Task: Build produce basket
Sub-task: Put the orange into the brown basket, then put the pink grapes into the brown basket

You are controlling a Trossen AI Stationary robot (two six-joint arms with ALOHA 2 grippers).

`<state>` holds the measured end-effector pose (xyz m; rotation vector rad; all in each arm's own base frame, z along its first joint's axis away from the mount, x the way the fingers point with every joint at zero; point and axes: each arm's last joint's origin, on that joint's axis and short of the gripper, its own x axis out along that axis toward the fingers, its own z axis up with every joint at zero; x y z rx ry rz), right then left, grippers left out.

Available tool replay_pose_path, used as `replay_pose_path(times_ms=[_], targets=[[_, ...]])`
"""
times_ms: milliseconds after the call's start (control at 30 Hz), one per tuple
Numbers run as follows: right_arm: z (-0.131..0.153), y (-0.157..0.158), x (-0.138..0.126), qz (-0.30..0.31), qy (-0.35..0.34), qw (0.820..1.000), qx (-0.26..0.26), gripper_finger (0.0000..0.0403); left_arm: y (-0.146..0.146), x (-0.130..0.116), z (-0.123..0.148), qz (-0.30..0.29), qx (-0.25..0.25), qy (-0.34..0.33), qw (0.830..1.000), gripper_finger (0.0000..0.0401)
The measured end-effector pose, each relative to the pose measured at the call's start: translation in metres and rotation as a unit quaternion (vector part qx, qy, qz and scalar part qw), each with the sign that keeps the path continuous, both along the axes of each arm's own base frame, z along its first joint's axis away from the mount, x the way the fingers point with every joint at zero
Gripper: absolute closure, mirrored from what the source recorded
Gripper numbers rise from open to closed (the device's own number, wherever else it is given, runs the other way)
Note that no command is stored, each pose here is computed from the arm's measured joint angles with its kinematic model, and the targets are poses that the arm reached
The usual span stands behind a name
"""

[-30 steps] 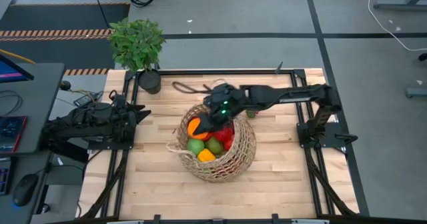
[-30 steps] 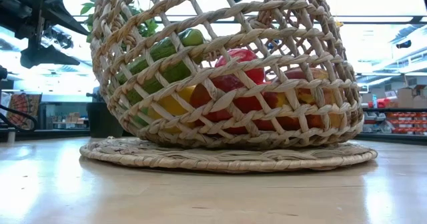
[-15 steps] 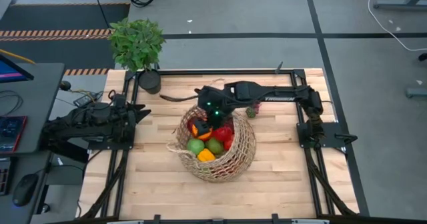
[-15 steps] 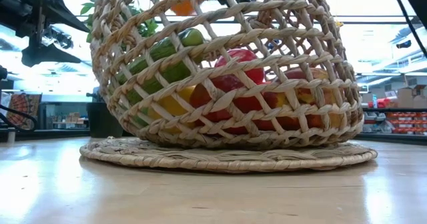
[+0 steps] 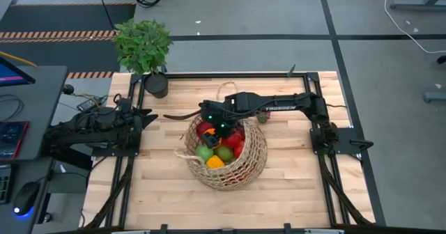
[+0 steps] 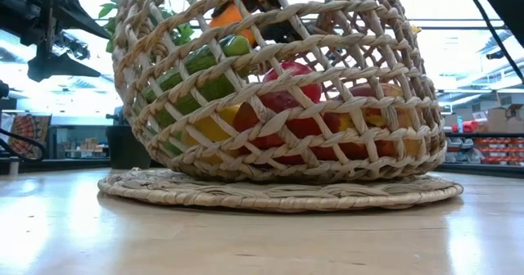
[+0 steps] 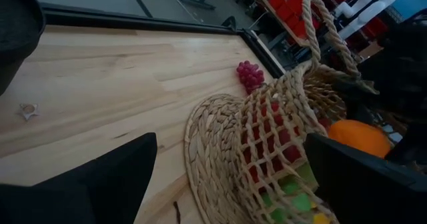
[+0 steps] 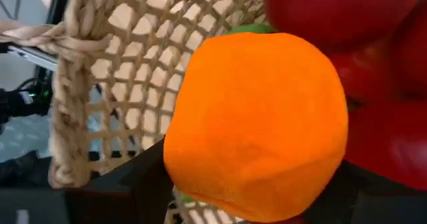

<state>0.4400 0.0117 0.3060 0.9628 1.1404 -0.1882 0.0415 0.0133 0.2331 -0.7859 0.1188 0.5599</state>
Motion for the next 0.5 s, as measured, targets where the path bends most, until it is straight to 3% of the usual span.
replay_pose_path(times_ms=[133, 267, 500], targets=[[-0.003, -0.001, 0.005, 0.016, -0.02, 0.999, -0.021, 0.0122, 0.0, 0.0, 0.0, 0.0, 0.0, 0.001, 1.0, 0.0011], [-0.004, -0.003, 0.006, 0.021, -0.022, 0.999, -0.023, 0.0082, 0.0, 0.0, 0.0, 0.0, 0.0, 0.001, 1.0, 0.0011], [-0.003, -0.018, 0.005, 0.01, -0.02, 1.0, 0.01, 0.0008, 0.0, 0.0, 0.0, 0.0, 0.0, 0.001, 1.0, 0.0011]])
